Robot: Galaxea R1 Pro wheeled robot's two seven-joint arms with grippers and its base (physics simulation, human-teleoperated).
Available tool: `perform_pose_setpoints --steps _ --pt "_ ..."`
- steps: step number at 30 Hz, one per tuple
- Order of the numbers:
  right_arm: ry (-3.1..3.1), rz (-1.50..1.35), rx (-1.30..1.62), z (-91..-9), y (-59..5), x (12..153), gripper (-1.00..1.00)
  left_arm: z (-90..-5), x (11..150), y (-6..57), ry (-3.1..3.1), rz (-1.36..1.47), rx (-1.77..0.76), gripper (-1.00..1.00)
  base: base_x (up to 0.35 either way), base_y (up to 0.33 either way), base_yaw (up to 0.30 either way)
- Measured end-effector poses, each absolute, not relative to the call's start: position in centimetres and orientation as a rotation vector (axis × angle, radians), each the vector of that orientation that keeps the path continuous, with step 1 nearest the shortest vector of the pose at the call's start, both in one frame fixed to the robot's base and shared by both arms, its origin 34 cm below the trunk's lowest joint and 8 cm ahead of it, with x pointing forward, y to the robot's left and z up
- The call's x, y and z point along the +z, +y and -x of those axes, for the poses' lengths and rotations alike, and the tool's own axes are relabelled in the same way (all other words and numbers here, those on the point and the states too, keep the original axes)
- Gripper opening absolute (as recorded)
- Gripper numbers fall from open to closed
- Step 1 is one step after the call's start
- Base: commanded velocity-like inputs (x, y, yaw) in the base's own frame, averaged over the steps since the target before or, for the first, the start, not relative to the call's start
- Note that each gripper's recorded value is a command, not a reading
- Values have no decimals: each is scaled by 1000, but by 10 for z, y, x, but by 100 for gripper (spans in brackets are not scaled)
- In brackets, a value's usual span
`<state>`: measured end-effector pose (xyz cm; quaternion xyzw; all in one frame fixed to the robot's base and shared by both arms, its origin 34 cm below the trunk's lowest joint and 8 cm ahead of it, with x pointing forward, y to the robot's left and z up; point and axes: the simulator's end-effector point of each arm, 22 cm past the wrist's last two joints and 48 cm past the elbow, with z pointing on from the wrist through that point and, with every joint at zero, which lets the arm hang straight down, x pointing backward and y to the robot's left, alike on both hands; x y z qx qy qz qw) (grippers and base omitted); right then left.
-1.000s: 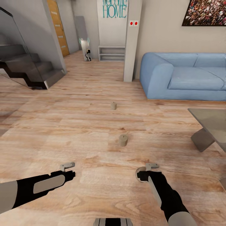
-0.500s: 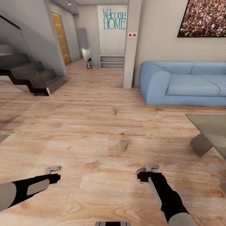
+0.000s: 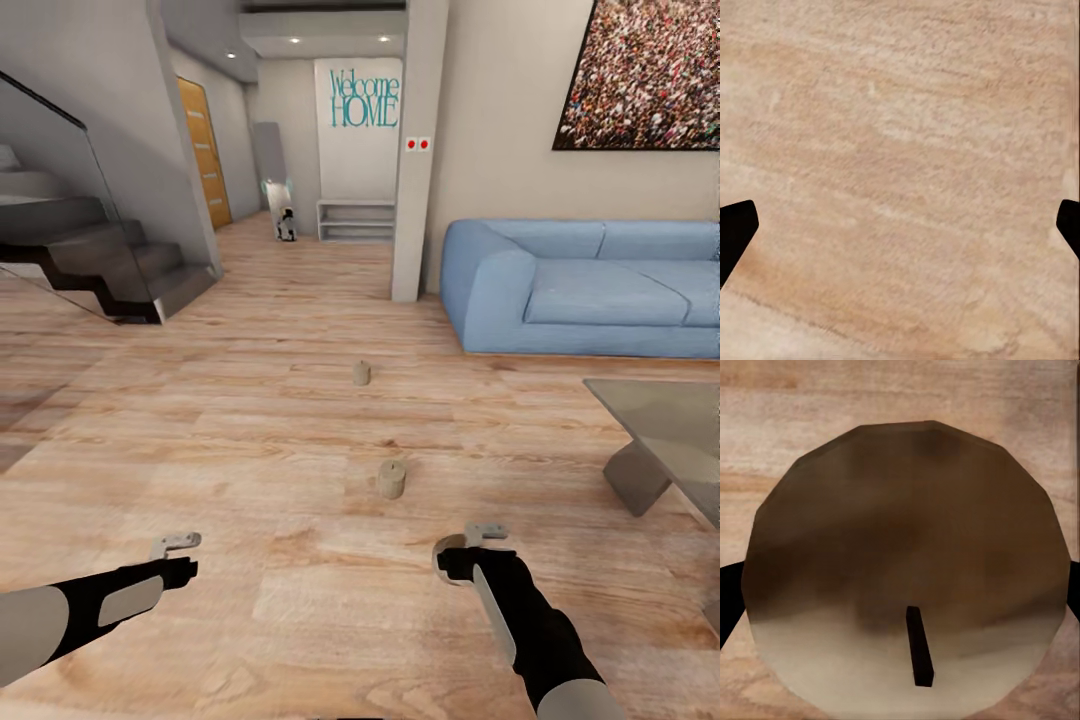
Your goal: Place each of the two pumpkins and all three candles from the living room inside a cabinet in the living room (use any cabinet), then make sure every cabinet is closed, and position the cauldron so it is next to a table in the living room.
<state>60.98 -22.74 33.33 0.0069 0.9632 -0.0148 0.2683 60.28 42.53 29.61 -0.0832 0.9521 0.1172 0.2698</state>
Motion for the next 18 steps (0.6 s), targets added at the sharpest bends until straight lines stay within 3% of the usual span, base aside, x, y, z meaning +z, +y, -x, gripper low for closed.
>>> perform_pose_setpoints --steps 18 --pt "2515 -29 -17 -586 -225 402 -100 -605 325 404 2529 245 246 100 0 0 0"
